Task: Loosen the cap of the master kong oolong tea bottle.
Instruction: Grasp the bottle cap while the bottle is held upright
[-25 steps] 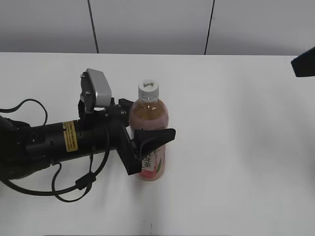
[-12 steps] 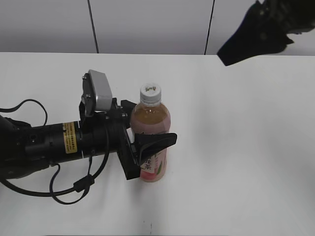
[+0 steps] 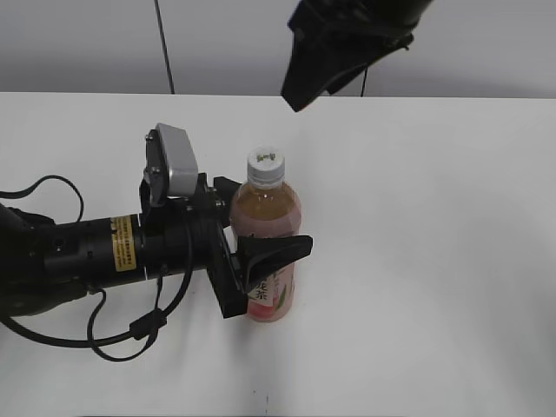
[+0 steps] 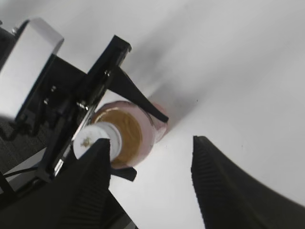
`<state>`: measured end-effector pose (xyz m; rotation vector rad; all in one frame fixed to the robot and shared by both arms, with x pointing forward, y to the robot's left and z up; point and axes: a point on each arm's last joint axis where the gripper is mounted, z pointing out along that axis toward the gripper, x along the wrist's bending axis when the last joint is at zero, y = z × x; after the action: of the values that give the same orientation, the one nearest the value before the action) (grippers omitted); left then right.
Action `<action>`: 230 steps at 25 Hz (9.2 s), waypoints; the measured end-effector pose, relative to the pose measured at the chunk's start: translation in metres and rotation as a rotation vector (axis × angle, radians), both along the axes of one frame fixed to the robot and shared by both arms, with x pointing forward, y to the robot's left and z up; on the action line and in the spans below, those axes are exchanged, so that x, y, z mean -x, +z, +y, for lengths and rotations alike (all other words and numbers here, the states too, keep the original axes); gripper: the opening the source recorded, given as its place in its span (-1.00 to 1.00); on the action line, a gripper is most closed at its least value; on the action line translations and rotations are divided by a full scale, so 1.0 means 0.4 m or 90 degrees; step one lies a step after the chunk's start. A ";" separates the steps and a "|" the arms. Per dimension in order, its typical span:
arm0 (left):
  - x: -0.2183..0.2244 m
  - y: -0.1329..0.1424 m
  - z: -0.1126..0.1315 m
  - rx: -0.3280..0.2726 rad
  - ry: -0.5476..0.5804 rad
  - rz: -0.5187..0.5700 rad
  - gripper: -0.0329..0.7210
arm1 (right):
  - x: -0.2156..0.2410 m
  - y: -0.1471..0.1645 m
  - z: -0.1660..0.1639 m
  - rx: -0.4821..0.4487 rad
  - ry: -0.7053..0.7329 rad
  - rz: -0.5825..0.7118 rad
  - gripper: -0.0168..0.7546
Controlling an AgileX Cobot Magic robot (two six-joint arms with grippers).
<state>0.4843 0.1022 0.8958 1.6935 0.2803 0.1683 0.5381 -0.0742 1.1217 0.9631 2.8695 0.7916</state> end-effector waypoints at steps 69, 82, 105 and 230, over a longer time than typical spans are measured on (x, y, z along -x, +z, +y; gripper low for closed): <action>0.004 0.000 -0.001 -0.001 -0.012 -0.002 0.29 | 0.064 -0.105 0.140 0.105 0.090 0.020 -0.23; 0.003 0.000 -0.001 -0.001 -0.010 -0.001 0.29 | 0.063 -0.107 0.138 0.170 0.458 -0.149 -0.23; 0.002 0.000 -0.001 -0.002 -0.008 0.002 0.29 | 0.064 -0.107 0.137 0.243 1.198 -0.468 -0.23; 0.004 0.000 -0.002 -0.002 -0.014 -0.001 0.28 | 0.053 -0.055 0.150 0.071 0.002 0.015 0.32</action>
<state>0.4826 0.1015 0.8958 1.6983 0.2591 0.1538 0.5171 -0.0141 1.0998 0.9603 2.8997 0.6173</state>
